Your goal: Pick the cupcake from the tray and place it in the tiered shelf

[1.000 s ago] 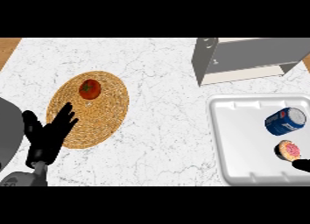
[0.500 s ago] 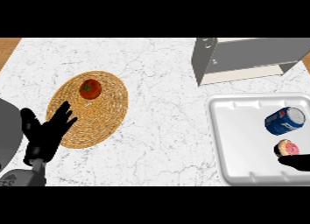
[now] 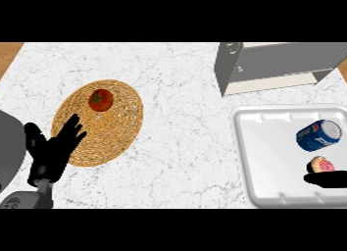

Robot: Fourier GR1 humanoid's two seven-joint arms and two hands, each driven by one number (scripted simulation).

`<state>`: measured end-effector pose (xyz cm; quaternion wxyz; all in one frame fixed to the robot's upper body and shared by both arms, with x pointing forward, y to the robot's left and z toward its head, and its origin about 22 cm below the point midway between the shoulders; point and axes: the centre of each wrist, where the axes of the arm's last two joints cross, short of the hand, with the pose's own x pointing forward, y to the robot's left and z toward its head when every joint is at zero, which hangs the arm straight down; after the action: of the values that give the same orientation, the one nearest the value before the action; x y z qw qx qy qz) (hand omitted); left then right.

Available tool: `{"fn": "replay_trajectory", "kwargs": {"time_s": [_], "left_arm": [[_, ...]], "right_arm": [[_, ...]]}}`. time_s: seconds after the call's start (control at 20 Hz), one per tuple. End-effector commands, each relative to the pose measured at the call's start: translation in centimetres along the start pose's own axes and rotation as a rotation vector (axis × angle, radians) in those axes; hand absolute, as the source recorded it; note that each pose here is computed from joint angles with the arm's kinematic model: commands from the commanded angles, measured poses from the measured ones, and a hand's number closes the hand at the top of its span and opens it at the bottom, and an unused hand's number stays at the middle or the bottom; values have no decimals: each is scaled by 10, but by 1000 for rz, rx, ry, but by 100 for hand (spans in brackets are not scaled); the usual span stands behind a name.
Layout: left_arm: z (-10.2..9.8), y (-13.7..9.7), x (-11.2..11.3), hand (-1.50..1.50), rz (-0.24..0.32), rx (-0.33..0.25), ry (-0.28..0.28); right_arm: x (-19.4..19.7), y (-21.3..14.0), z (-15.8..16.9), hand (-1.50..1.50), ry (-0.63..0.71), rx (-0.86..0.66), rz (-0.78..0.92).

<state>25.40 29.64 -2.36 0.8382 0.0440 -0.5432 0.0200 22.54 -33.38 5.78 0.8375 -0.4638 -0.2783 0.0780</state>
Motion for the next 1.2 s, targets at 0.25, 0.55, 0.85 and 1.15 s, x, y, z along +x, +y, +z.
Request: {"fn": "replay_trajectory", "kwargs": {"time_s": [0.25, 0.55, 0.85, 1.15], "left_arm": [[7, 7, -15, 0, -3, -1, 44], [22, -1, 1, 0, -15, 26, 16], [11, 1, -15, 0, -16, -9, 35], [9, -3, -6, 0, -10, -15, 32]], "right_arm": [[-15, 29, -13, -150, 34, -51, 7], [1, 47, -25, -150, -9, -42, -24], [-14, 62, -31, 150, -68, 178, 164], [-20, 83, -31, 150, -143, 135, 94]]}}
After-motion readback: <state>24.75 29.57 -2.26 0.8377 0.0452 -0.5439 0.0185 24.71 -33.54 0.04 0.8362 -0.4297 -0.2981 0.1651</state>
